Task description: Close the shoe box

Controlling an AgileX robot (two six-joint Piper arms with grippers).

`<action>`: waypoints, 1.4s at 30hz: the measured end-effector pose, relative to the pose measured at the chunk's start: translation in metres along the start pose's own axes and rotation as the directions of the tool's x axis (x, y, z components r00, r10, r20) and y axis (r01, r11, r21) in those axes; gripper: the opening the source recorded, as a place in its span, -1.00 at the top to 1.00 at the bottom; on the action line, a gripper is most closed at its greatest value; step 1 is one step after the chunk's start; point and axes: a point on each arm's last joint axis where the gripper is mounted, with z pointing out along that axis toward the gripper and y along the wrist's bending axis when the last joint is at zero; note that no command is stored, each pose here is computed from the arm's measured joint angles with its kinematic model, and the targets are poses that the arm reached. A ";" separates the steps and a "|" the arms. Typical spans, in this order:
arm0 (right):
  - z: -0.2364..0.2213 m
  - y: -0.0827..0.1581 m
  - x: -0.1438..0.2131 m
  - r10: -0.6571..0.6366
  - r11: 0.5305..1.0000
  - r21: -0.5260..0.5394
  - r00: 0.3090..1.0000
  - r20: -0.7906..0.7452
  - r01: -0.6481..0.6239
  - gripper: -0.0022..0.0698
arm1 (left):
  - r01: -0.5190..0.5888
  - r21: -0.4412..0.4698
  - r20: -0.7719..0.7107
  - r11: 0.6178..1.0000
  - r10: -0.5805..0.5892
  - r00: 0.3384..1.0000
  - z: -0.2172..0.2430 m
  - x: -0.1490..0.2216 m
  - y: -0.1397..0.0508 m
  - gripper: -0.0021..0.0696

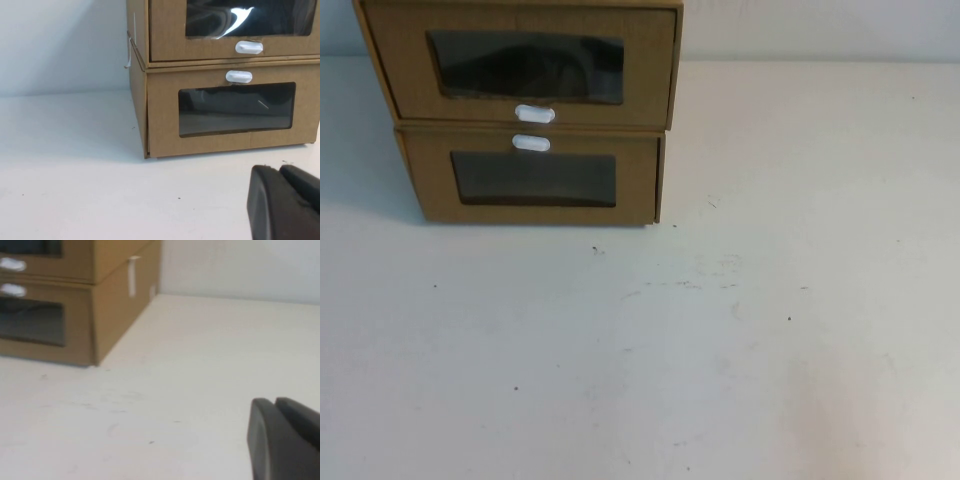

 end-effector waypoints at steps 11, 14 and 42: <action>-0.021 -0.013 0.037 0.032 0.970 0.236 0.991 0.130 -0.063 0.97 | 0.000 0.000 0.000 1.000 0.000 1.000 0.000 0.000 0.000 0.96; -0.020 -0.013 0.039 0.049 0.970 0.230 0.989 0.139 -0.081 0.97 | 0.000 0.000 0.000 1.000 0.000 1.000 0.000 0.000 0.000 0.96; -0.018 -0.001 0.064 0.075 0.991 0.119 0.987 -0.145 -0.057 0.97 | 0.000 0.000 0.000 1.000 0.000 1.000 0.000 0.000 0.000 0.96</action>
